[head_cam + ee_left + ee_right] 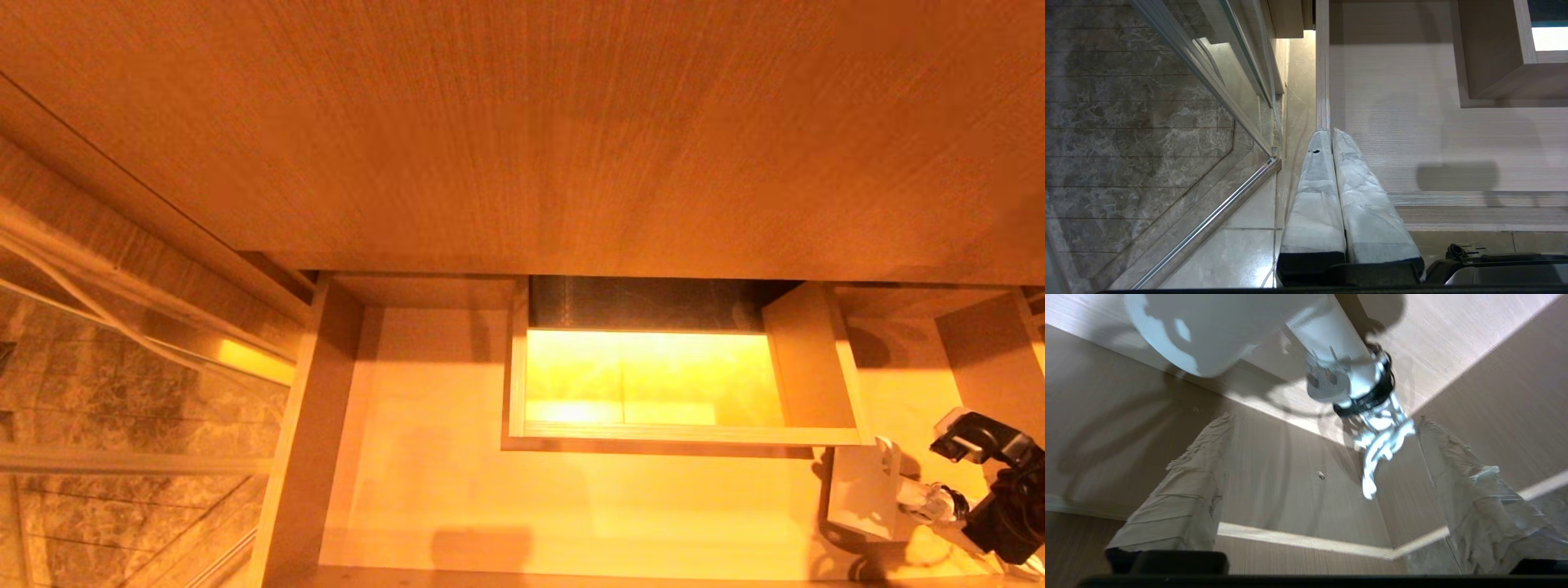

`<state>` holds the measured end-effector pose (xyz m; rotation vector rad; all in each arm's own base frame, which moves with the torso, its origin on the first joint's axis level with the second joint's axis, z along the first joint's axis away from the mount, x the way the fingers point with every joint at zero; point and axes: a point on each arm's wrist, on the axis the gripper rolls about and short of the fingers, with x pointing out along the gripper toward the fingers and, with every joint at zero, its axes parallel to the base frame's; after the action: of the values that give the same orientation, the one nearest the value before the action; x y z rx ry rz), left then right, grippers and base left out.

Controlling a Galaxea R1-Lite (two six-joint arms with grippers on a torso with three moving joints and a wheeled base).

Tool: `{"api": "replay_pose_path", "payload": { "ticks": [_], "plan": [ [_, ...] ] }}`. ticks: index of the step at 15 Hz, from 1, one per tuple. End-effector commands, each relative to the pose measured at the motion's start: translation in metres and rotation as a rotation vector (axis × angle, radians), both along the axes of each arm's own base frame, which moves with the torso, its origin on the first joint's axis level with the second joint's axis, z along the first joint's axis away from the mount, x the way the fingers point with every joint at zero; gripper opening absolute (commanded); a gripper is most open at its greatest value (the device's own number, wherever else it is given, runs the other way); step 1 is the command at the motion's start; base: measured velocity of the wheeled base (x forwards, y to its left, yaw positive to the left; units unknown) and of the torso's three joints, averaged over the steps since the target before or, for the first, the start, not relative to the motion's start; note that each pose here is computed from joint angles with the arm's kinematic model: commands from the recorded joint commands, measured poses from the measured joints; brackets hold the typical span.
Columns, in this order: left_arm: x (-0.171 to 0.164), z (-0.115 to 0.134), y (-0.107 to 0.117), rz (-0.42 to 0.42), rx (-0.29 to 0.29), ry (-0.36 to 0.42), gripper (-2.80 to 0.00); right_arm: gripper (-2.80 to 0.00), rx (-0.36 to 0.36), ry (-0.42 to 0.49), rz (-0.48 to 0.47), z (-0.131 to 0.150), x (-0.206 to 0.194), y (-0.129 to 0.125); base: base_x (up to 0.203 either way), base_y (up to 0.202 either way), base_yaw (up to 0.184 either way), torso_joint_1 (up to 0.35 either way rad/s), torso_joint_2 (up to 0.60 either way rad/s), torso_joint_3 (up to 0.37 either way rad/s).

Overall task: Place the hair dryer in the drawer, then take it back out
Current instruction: Take the hairdryer out

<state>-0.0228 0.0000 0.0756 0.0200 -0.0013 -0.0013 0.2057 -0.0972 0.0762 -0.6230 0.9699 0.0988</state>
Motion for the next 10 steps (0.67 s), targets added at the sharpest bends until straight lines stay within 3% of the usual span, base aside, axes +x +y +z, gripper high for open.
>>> {"api": "replay_pose_path", "payload": {
  "ticks": [1,3,6,10],
  "plan": [
    [0.0,0.0,0.0,0.0,0.0,0.001,-2.8,0.0,-0.001,-0.012,0.015,0.001,-0.001,0.0,0.0,0.0,0.0,0.0,0.0,0.0],
    [0.0,0.0,0.0,0.0,0.0,0.001,-2.8,0.0,-0.013,-0.022,0.063,0.002,0.002,0.0,0.0,0.0,0.0,0.0,0.0,0.0],
    [0.0,0.0,0.0,0.0,0.0,0.003,-2.8,0.0,0.0,-0.055,0.286,0.001,0.005,0.002,0.0,0.0,0.0,0.0,0.0,0.0],
    [0.0,0.0,0.0,0.0,0.0,0.002,-2.8,0.0,-0.004,-0.009,0.324,-0.011,0.005,-0.006,0.0,0.0,0.0,0.0,0.0,0.0]
  ]
}}
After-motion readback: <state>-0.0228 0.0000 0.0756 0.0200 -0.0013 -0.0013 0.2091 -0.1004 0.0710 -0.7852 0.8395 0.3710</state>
